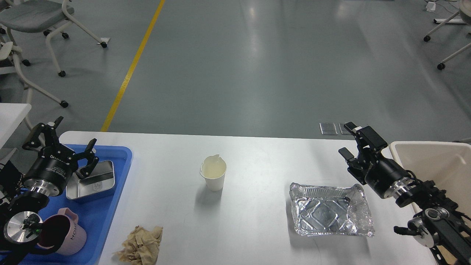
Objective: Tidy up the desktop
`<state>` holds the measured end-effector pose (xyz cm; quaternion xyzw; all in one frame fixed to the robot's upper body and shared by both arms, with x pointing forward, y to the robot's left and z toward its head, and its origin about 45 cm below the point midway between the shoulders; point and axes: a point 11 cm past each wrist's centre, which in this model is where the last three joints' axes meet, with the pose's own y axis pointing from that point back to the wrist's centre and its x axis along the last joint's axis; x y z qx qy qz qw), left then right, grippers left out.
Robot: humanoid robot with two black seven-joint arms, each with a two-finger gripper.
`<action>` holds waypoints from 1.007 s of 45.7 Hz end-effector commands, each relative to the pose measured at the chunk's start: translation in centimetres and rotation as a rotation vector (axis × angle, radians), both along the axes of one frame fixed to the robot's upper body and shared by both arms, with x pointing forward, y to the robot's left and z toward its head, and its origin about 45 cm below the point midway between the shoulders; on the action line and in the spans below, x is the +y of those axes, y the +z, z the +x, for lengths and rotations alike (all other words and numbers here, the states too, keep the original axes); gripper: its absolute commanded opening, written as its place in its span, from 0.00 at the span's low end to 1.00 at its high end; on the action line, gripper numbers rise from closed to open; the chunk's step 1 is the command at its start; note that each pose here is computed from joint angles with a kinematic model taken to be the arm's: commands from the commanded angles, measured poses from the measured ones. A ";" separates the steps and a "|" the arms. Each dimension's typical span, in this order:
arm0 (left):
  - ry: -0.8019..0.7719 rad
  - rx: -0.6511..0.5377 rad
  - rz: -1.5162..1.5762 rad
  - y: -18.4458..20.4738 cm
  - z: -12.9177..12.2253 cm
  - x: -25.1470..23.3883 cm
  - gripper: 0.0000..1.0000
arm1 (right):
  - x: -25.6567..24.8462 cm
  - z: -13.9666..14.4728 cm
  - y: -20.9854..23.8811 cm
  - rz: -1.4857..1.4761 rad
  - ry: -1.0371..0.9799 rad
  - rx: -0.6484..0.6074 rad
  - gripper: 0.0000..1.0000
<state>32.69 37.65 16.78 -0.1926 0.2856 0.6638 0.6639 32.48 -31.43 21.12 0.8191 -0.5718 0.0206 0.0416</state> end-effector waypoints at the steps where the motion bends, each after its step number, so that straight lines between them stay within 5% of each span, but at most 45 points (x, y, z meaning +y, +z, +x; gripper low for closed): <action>1: -0.004 0.009 -0.007 -0.3 0.0 -0.5 0.96 | 0.3 -0.5 2.1 -0.057 -0.020 -0.068 1.00; 14: -0.003 0.010 -0.001 -0.3 0.0 -0.3 0.96 | 0.8 -2.7 0.7 -0.339 0.241 -0.053 1.00; 46: -0.022 0.028 -0.012 -0.9 0.4 -2.1 0.96 | -12.9 -7.0 6.2 -1.186 0.443 0.203 1.00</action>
